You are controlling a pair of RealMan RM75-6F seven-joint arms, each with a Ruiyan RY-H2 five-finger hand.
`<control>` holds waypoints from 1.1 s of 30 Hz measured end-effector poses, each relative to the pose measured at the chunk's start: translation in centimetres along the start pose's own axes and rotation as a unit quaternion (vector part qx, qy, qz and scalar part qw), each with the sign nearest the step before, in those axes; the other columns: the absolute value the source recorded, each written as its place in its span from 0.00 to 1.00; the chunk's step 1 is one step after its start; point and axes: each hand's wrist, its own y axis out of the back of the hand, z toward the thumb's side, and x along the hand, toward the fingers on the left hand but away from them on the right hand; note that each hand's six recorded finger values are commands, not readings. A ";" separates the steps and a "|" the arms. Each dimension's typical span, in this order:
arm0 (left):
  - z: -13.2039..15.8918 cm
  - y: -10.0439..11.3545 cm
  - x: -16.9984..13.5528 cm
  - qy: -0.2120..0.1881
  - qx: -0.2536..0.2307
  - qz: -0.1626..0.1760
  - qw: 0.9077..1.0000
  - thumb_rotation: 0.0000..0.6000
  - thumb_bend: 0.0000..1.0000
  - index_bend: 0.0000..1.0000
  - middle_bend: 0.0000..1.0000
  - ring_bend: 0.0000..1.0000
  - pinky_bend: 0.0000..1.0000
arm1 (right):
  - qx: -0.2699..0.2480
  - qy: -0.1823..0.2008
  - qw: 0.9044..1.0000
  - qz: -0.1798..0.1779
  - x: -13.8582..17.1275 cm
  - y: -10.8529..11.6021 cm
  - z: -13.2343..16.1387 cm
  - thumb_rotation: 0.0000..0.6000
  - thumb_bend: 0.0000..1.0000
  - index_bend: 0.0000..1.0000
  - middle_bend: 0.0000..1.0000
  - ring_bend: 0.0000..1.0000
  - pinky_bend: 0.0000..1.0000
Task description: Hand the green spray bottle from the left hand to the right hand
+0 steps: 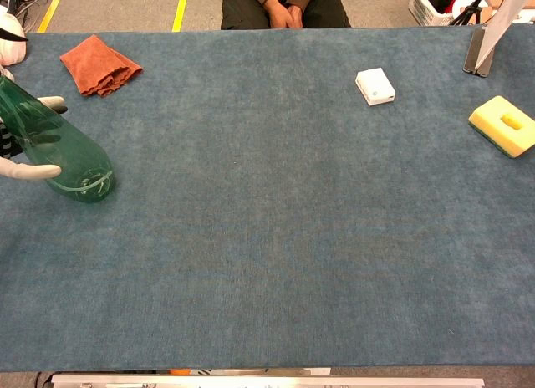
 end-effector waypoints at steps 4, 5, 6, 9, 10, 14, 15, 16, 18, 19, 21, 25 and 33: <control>-0.4 -0.4 0.5 -0.001 -0.002 -0.001 1.000 1.00 0.11 0.00 0.00 0.00 0.07 | 0.001 -0.001 1.000 0.000 0.0 0.0 0.0 1.00 0.10 0.00 0.05 0.00 0.00; -0.5 -0.6 0.6 -0.001 -0.002 -0.002 1.000 1.00 0.11 0.00 0.00 0.00 0.07 | 0.001 -0.001 1.000 0.000 0.0 0.0 0.0 1.00 0.10 0.00 0.05 0.00 0.00; -0.6 -0.7 0.7 -0.002 -0.003 -0.002 1.000 1.00 0.11 0.00 0.00 0.00 0.07 | 0.001 -0.002 1.000 -0.001 0.0 0.0 0.0 1.00 0.10 0.00 0.05 0.00 0.00; -0.8 -1.1 1.1 -0.004 -0.006 -0.003 1.000 1.00 0.11 0.00 0.00 0.00 0.07 | 0.002 -0.004 1.000 0.000 0.1 0.1 -0.1 1.00 0.10 0.00 0.05 0.00 0.00; -0.9 -1.3 1.3 -0.006 -0.007 -0.003 1.000 1.00 0.11 0.00 0.00 0.00 0.07 | 0.003 -0.004 1.000 0.000 0.1 0.1 -0.1 1.00 0.10 0.00 0.05 0.00 0.00; -1.1 -1.8 1.7 -0.010 -0.019 -0.003 1.000 1.00 0.11 0.03 0.03 0.00 0.14 | 0.004 -0.007 1.000 -0.002 0.2 0.2 -0.2 1.00 0.10 0.00 0.05 0.00 0.00; -1.1 -1.8 1.8 -0.011 -0.023 -0.002 1.000 1.00 0.11 0.06 0.05 0.00 0.15 | 0.004 -0.007 1.000 -0.003 0.2 0.2 -0.3 1.00 0.10 0.00 0.05 0.00 0.00; -1.1 -1.9 1.9 -0.011 -0.026 -0.001 1.000 1.00 0.11 0.08 0.07 0.01 0.16 | 0.004 -0.007 1.000 -0.003 0.2 0.2 -0.3 1.00 0.10 0.00 0.05 0.00 0.00; -1.2 -2.1 2.1 -0.012 -0.036 0.003 0.999 1.00 0.11 0.18 0.15 0.08 0.23 | 0.003 -0.007 1.000 -0.004 0.1 0.2 -0.2 1.00 0.10 0.00 0.05 0.00 0.00; -1.3 -2.1 2.2 -0.012 -0.040 0.007 0.999 1.00 0.11 0.22 0.19 0.13 0.27 | 0.004 -0.007 1.000 -0.004 0.1 0.2 -0.2 1.00 0.10 0.00 0.05 0.00 0.00; -1.4 -2.2 2.5 -0.013 -0.050 0.016 0.999 1.00 0.11 0.32 0.29 0.24 0.37 | 0.004 -0.007 1.000 -0.003 0.1 0.1 -0.2 1.00 0.10 0.00 0.05 0.00 0.00; -1.6 -2.5 3.1 -0.008 -0.060 0.025 0.998 1.00 0.14 0.43 0.43 0.38 0.50 | 0.001 -0.005 1.000 0.000 -0.1 -0.1 -0.1 1.00 0.10 0.00 0.05 0.00 0.00; 0.2 -2.5 3.2 -0.018 -0.055 0.032 0.998 1.00 0.14 0.43 0.44 0.38 0.50 | -0.032 0.019 0.999 0.017 -1.1 -1.1 1.4 1.00 0.10 0.00 0.05 0.00 0.00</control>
